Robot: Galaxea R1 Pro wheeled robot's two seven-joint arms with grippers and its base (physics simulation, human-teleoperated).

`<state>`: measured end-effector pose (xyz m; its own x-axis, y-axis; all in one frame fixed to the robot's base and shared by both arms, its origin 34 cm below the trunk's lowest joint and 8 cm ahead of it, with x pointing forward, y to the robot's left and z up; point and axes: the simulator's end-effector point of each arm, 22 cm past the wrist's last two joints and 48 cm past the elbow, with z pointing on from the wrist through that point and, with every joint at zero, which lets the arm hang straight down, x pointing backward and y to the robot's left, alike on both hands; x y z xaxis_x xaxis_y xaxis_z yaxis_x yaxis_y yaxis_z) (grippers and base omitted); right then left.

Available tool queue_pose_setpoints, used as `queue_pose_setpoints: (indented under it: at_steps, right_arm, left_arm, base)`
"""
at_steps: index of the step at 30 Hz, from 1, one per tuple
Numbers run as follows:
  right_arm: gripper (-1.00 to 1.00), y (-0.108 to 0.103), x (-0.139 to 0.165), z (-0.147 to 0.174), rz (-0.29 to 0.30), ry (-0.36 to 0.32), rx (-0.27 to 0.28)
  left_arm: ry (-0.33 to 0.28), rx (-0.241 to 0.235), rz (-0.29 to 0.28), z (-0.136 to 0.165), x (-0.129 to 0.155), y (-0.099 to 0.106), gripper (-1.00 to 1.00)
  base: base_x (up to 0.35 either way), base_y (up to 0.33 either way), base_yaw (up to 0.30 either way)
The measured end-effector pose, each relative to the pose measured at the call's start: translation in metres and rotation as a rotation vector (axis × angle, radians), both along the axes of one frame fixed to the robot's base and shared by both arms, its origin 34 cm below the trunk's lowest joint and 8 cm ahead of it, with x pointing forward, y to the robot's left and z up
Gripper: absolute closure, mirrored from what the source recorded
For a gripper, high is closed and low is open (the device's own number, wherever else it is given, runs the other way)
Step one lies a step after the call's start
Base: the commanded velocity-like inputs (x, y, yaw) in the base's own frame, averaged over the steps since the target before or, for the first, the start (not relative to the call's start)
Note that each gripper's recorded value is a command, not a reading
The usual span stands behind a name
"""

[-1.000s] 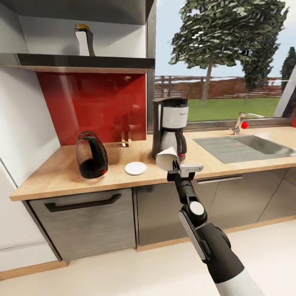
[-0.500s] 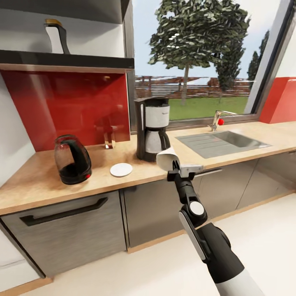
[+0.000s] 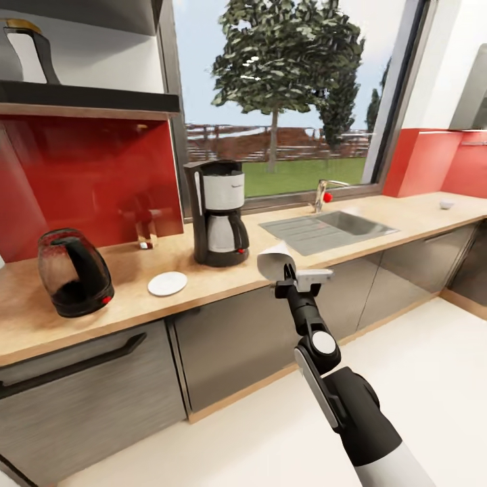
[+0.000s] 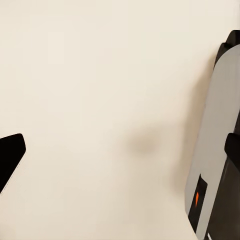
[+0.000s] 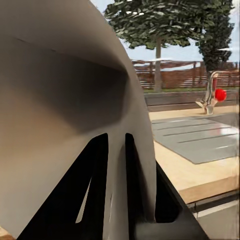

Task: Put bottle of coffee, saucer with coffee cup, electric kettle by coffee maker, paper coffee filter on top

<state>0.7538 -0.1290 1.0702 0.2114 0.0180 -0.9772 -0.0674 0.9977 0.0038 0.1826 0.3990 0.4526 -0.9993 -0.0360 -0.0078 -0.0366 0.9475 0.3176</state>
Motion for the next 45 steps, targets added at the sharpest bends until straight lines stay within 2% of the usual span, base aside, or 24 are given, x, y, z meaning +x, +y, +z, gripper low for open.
queue_pose_setpoints:
  at_steps: [6, 23, 26, 30, 35, 41, 43, 45]
  right_arm:
    - [1.00, 0.000, 0.000, 0.000, 0.000, 0.000, 0.001]
    - [1.00, 0.001, -0.001, 0.002, 0.001, -0.004, 0.005]
    - [1.00, 0.002, -0.001, 0.001, 0.010, 0.006, 0.031]
    - [1.00, 0.004, 0.000, -0.004, 0.043, 0.043, 0.132]
    - [1.00, 0.004, 0.000, -0.003, 0.051, 0.047, 0.153]
    - [1.00, 0.018, -0.001, -0.005, 0.066, 0.078, 0.176]
    - [1.00, 0.035, 0.002, -0.004, 0.085, 0.122, 0.181]
    - [1.00, 0.055, 0.009, 0.012, 0.114, 0.164, 0.168]
  left_arm:
    - [0.003, 0.001, 0.000, 0.000, -0.002, 0.001, -1.00]
    - [0.023, 0.004, -0.001, 0.000, -0.013, 0.002, -1.00]
    - [0.026, 0.006, -0.002, 0.001, -0.014, 0.004, -1.00]
    - [0.038, 0.011, -0.003, 0.002, -0.019, 0.008, -1.00]
    - [0.082, 0.010, -0.004, 0.002, -0.039, 0.009, -1.00]
    - [0.135, 0.014, -0.008, 0.005, -0.069, 0.013, -1.00]
    - [0.141, 0.015, -0.010, 0.006, -0.073, 0.014, -1.00]
    - [0.142, 0.016, -0.013, 0.006, -0.074, 0.015, -1.00]
  base:
    - [0.000, 0.000, -0.180]
    - [0.000, 0.000, -0.010]
    - [0.000, 0.000, 0.000]
    - [0.000, 0.000, 0.000]
    - [0.000, 0.000, 0.000]
    - [0.000, 0.000, 0.000]
    - [0.000, 0.000, 0.000]
    - [0.000, 0.000, 0.000]
